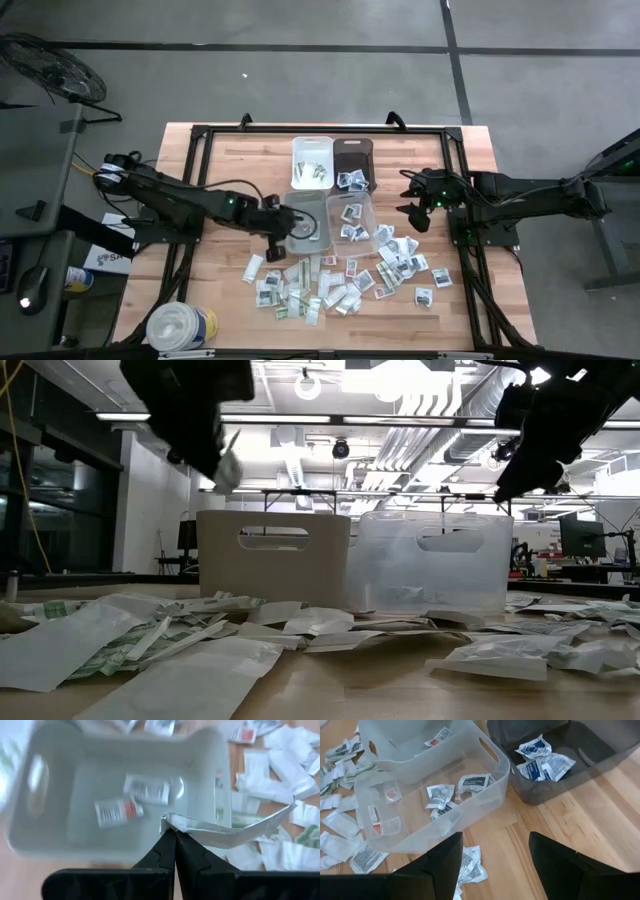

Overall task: Pick & Place First Aid Supplies
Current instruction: Put the green bandage pack into the white bin

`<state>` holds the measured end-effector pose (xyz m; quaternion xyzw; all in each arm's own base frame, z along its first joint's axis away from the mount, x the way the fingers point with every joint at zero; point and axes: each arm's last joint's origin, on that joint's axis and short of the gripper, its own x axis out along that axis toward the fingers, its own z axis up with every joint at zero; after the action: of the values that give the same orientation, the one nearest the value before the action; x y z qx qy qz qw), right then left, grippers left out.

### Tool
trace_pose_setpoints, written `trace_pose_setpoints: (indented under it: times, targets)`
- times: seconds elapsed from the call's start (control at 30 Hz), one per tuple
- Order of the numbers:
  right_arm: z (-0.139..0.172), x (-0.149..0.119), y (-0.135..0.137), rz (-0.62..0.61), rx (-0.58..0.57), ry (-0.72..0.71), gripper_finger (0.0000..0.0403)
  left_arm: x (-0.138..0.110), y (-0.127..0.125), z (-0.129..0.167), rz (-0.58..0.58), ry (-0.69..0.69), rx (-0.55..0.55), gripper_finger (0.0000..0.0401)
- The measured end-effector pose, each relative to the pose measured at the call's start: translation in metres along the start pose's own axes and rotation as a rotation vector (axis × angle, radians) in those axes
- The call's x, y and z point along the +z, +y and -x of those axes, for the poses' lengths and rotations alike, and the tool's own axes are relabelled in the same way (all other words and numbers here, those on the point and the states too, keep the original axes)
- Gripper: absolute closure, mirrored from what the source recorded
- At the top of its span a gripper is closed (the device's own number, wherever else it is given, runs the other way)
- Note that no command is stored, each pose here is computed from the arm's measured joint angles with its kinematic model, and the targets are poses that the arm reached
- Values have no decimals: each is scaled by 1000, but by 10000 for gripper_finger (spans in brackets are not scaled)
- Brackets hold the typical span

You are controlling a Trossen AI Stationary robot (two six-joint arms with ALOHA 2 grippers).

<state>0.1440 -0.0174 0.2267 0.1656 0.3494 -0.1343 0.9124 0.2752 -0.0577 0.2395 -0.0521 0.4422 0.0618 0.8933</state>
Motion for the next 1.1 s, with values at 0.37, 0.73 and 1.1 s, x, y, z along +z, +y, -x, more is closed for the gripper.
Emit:
trace_pose_setpoints:
  times: [0.37, 0.73, 1.1]
  targets:
    - [0, 1, 0, 9, 1, -5, 181, 27, 8, 0, -153, -257, 100, 401]
    - [0, 2, 1, -3, 6, -18, 181, 45, 92, -5, 157, -300, 274, 401]
    - [0, 2, 0, -38, -27, -30, 181, 41, 162, -2, 282, -282, 306, 401]
